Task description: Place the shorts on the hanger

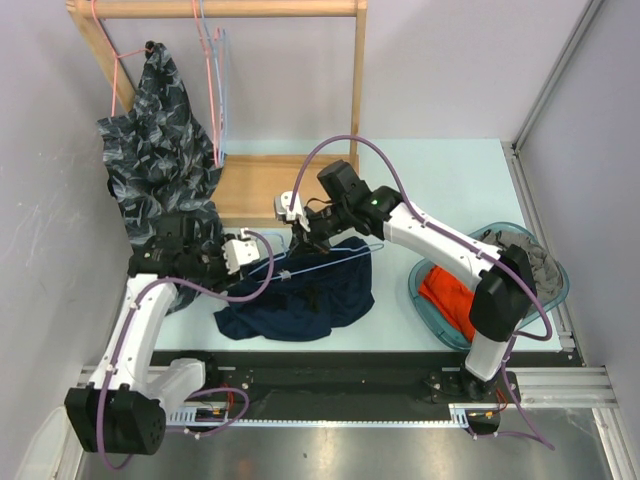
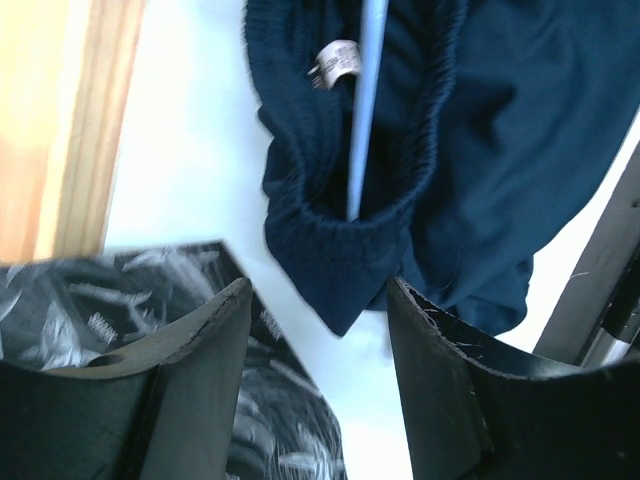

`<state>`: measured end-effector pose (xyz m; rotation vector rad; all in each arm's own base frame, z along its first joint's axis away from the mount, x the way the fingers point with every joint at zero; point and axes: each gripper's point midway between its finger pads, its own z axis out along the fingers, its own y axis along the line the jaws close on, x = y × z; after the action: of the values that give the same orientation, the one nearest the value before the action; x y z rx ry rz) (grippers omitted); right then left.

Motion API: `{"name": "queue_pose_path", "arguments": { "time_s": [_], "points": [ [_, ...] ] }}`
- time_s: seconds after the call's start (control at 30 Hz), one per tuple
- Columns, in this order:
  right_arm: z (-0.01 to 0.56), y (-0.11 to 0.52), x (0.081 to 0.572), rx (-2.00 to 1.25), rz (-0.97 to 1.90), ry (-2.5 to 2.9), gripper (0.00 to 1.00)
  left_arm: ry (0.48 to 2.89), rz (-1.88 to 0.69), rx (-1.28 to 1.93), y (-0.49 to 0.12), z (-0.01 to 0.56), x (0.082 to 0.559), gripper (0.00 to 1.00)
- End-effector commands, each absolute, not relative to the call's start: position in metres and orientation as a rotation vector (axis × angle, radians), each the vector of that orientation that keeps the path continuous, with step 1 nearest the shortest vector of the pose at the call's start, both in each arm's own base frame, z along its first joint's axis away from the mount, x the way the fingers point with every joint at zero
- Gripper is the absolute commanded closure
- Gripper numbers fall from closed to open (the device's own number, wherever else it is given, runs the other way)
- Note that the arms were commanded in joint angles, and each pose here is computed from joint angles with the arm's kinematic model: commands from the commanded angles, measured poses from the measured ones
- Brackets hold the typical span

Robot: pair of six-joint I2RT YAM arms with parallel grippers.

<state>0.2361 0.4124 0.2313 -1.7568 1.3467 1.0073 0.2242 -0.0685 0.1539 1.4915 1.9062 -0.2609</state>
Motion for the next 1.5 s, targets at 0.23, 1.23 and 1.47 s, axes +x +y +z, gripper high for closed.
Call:
{"name": "queue_pose_path", "arguments": {
  "time_s": [0.23, 1.23, 1.47],
  "points": [
    [0.276, 0.425, 0.228, -1.698, 1.041, 1.150, 1.00, 1.764, -0.500, 1.472, -0.110, 0.151, 0.236, 0.55],
    [0.286, 0.372, 0.267, -1.488, 0.982, 1.399, 0.31, 1.696, -0.533, 1.433, -0.131, 0.169, 0.211, 1.00],
    [0.299, 0.316, 0.318, -1.151, 0.929, 1.678, 0.12, 1.677, -0.488, 1.498, -0.126, 0.167, 0.211, 1.00]
  ]
}}
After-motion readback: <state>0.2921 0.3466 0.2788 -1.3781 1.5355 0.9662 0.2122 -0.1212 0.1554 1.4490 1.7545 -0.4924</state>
